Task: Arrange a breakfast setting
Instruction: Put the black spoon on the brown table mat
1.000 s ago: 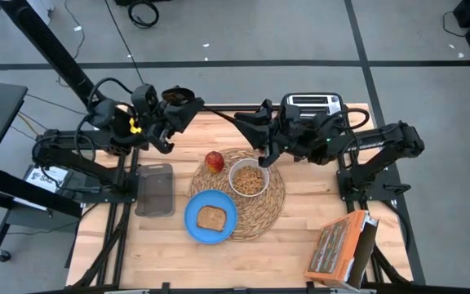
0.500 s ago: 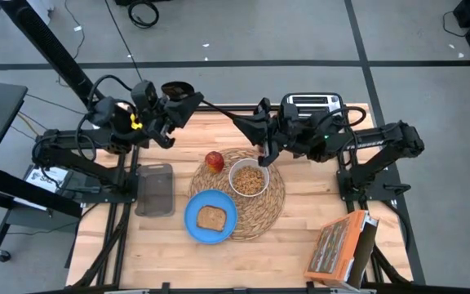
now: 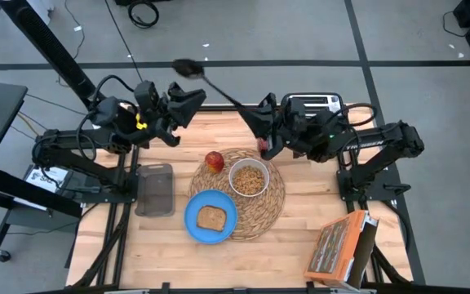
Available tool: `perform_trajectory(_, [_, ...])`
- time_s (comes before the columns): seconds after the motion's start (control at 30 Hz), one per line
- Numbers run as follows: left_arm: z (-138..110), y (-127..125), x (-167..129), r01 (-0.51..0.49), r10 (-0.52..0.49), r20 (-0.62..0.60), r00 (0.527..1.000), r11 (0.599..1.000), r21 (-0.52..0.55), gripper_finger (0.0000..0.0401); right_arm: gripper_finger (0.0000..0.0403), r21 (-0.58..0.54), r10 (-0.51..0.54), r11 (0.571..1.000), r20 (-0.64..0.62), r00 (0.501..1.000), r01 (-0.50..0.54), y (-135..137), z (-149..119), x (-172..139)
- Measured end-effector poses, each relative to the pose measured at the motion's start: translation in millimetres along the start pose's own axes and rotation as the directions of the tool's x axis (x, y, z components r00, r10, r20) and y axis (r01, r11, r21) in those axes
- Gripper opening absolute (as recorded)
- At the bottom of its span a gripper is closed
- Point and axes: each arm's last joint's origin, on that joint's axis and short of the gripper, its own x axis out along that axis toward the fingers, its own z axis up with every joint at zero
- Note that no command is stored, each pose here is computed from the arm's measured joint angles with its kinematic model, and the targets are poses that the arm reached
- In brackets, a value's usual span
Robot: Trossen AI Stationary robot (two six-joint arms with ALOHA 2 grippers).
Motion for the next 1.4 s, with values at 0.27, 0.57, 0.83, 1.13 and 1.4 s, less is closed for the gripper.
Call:
perform_trajectory(0.27, [14.3, 3.5, -21.1, -0.078, 0.104, -0.134, 0.986, 0.98, 0.181, 0.018, 0.001, -0.019, -0.214, 0.977, -0.029, 0.976, 0.213, 31.1, 7.9, -16.2])
perform_trajectory(0.57, [51.0, 7.2, -78.1, -0.164, 0.259, -0.287, 0.922, 0.935, 0.315, 0.0199, 0.001, -0.327, -0.733, 0.669, -0.145, 0.665, 0.667, 97.2, 37.6, -58.7])
perform_trajectory(0.83, [49.9, 12.1, -91.5, -0.198, 0.32, -0.363, 0.875, 0.921, 0.335, 0.0195, 0.001, -0.494, -0.784, 0.591, -0.166, 0.598, 0.638, 116.5, 53.3, -69.2])
perform_trajectory(1.13, [-5.5, 0.0, -72.8, -0.071, 0.122, -0.344, 0.931, 0.985, 0.157, 0.0224, 0.001, -0.294, -0.559, 0.811, -0.134, 0.818, 0.506, 95.9, 57.6, -46.0])
perform_trajectory(1.4, [-53.7, 3.5, -48.7, 0.044, -0.05, 0.086, 0.995, 0.996, 0.074, 0.0258, 0.001, -0.113, -0.188, 0.98, -0.217, 0.958, 0.167, 66.3, 15.2, -11.6])
